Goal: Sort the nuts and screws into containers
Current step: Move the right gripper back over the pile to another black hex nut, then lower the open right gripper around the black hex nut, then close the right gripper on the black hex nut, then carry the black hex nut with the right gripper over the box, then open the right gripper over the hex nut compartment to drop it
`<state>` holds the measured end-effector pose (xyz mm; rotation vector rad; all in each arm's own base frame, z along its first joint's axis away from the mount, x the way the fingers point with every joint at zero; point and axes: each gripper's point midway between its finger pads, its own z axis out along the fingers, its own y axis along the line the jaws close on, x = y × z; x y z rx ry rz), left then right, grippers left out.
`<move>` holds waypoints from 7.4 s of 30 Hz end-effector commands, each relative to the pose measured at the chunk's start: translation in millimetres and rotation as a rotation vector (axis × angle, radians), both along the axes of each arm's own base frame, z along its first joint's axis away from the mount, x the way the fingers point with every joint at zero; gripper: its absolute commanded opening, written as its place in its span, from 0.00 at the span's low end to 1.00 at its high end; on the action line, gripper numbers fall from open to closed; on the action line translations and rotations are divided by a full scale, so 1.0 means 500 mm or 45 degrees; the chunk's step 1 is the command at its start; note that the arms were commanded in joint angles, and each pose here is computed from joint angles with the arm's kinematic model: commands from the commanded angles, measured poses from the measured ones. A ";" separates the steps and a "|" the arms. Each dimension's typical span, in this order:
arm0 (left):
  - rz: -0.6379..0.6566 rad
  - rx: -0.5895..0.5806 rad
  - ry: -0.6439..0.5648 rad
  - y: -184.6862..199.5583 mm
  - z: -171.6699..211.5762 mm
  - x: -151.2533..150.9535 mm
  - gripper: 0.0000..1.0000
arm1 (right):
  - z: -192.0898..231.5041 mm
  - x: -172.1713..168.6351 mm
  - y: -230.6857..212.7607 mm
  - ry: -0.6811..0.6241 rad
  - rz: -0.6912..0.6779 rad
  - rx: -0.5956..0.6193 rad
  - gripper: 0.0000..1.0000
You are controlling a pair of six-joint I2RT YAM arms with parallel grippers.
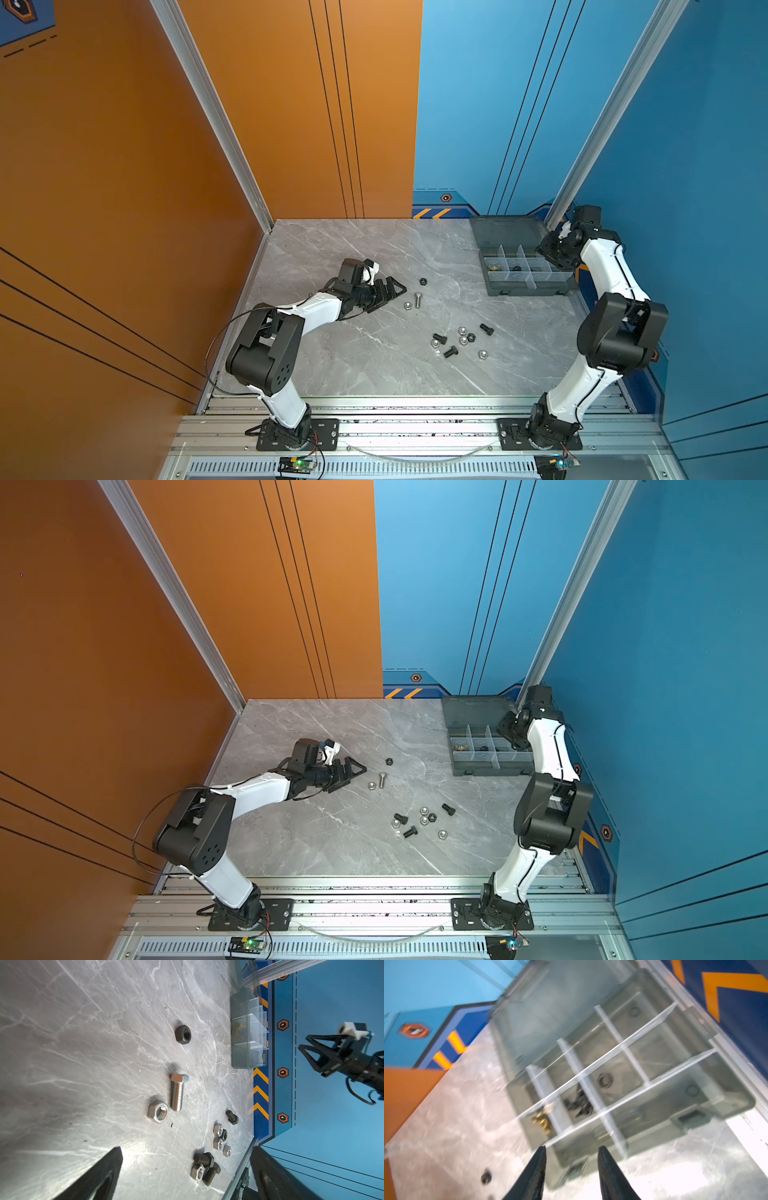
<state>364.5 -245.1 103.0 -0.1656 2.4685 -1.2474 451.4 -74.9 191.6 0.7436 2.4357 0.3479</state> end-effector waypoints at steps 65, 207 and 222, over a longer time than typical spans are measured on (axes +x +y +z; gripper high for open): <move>-0.040 0.028 0.053 -0.015 -0.022 -0.016 0.98 | -0.346 -0.417 0.393 0.695 0.731 -0.385 0.47; -0.090 -0.035 0.012 -0.026 0.026 -0.006 0.98 | -0.224 0.093 -0.164 0.314 -0.143 -0.057 0.30; -0.080 -0.025 -0.011 -0.020 0.036 -0.009 0.98 | -0.156 0.109 -0.123 0.228 -0.028 -0.026 0.39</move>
